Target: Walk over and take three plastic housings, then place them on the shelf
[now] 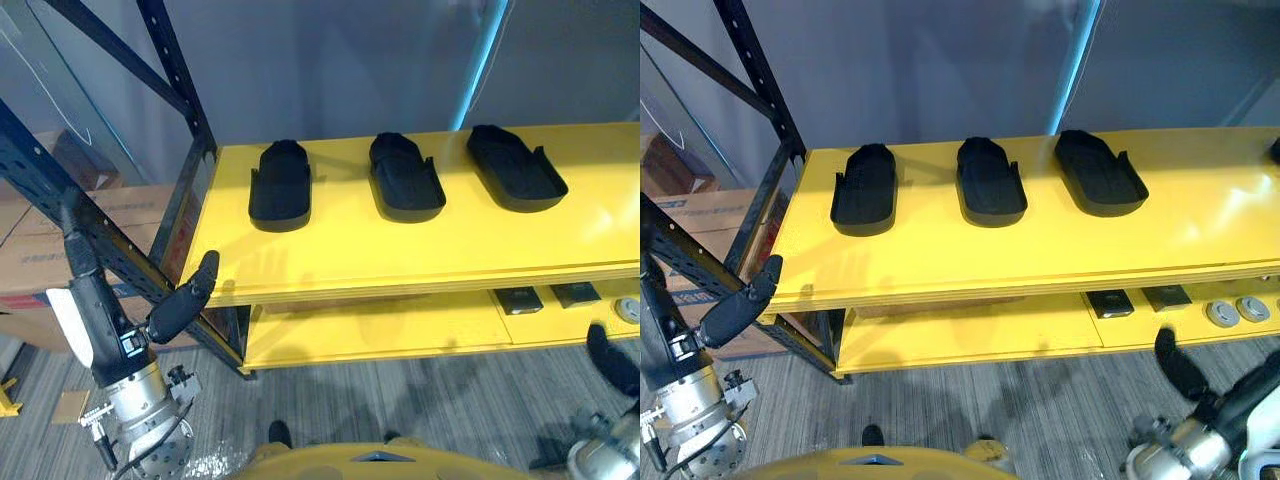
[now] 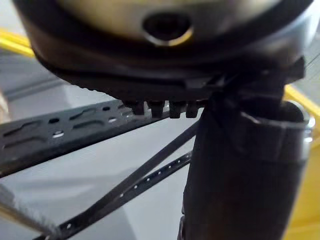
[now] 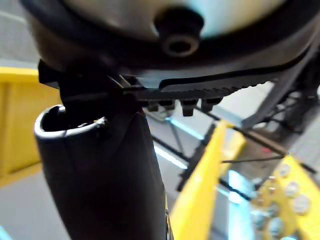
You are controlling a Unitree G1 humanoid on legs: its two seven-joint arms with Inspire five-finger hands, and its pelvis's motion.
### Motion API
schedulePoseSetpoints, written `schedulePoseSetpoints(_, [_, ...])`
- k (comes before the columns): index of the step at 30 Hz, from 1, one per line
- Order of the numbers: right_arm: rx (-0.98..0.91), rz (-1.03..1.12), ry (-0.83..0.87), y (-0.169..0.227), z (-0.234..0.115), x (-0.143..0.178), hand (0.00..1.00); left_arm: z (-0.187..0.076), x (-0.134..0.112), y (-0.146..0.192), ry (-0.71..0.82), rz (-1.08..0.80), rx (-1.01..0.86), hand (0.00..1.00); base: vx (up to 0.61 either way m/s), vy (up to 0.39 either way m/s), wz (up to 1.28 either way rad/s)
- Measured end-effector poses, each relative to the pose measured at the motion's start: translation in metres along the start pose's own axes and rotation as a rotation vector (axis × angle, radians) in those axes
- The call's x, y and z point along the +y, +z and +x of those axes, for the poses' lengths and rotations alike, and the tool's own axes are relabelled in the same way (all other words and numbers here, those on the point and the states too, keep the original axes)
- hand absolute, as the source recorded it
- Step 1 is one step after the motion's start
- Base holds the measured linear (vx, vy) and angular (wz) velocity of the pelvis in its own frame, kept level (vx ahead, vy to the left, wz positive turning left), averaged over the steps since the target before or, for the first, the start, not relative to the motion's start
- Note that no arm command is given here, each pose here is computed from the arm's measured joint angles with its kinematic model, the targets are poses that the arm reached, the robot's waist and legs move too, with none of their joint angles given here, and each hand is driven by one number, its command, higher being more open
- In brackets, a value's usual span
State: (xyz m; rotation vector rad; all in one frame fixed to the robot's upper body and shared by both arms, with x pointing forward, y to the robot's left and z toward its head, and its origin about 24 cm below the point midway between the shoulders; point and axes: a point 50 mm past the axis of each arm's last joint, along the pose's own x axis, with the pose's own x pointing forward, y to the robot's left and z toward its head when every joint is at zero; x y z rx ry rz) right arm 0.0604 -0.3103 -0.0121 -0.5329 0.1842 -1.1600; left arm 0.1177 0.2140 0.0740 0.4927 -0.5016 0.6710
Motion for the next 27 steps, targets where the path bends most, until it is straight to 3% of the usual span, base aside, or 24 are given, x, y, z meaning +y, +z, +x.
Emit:
schedulePoseSetpoints(6, [0.398,-0.064,0.070,-0.058,-0.066,0.011,1.00,-0.050,-0.018,-0.030,-0.159,0.036,0.206,1.00,-0.02,-0.001,0.11])
schedulePoseSetpoints(9, [0.535,-0.104,0.085,-0.079,-0.086,0.009,1.00,-0.080,-0.018,-0.047,-0.185,0.088,0.363,1.00,0.03,0.019,0.05])
schedulePoseSetpoints(14, [0.788,-0.134,0.123,-0.104,-0.137,0.012,1.00,-0.145,-0.011,-0.076,-0.351,0.206,0.698,1.00,0.06,0.018,0.05])
schedulePoseSetpoints(18, [0.812,-0.109,0.183,-0.103,-0.147,0.024,1.00,-0.171,-0.011,-0.086,-0.423,0.191,0.868,1.00,0.06,0.018,0.02])
schedulePoseSetpoints(23, [0.819,-0.041,0.211,-0.104,-0.137,0.036,1.00,-0.166,-0.009,-0.110,-0.318,0.172,1.008,1.00,0.04,0.011,0.02])
schedulePoseSetpoints(27, [0.974,0.146,0.316,-0.112,-0.128,0.055,1.00,-0.186,0.007,-0.142,-0.250,0.038,1.383,1.00,0.04,-0.005,-0.04])
